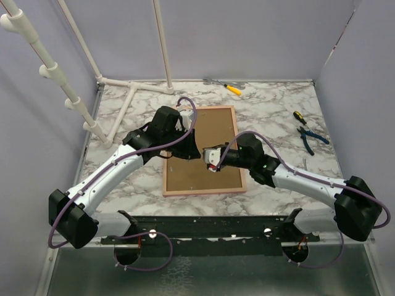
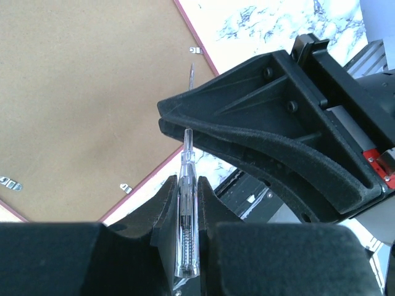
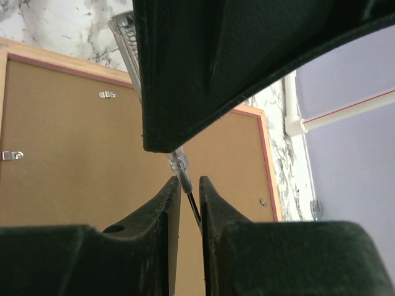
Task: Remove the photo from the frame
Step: Adjust the screwdriver.
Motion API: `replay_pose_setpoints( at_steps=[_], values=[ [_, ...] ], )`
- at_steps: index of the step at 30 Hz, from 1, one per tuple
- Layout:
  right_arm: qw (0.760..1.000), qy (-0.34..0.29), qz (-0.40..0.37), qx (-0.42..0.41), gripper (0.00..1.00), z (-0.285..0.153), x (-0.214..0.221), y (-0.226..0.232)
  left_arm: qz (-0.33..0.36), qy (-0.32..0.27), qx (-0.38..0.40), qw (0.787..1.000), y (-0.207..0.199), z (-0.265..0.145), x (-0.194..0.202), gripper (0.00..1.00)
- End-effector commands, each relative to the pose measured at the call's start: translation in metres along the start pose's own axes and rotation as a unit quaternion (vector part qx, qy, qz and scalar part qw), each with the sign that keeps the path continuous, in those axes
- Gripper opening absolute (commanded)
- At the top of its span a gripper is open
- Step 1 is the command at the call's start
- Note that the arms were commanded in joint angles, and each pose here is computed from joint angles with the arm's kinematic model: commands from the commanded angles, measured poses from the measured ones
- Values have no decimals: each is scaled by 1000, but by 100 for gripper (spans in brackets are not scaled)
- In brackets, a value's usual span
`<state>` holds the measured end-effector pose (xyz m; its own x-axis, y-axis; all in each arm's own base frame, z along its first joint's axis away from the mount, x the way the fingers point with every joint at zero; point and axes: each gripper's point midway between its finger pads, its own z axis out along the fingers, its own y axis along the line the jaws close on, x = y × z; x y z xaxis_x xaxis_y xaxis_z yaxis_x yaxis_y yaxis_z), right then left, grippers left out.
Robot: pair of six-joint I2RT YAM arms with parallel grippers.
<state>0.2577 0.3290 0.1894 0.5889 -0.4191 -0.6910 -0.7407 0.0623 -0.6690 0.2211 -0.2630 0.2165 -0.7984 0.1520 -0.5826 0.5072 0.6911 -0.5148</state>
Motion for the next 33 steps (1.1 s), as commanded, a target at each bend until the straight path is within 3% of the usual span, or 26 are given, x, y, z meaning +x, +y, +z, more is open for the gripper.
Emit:
replay_pose_setpoints(
  at_steps=[1,7,20,33],
  values=[
    [999,-14,34,-33,21,5,-3,23,2,-19,24,1000,-9,2,-11,0],
    [997,-11,62,-32,1,4,-3,25,0,-34,10,999,-5,1,-15,0],
    [992,-10,124,-20,1,5,-5,23,-7,-85,-6,996,1,-6,-25,36],
    [992,1,126,-4,1,2,1,22,-13,-61,23,998,-3,1,-14,42]
  ],
)
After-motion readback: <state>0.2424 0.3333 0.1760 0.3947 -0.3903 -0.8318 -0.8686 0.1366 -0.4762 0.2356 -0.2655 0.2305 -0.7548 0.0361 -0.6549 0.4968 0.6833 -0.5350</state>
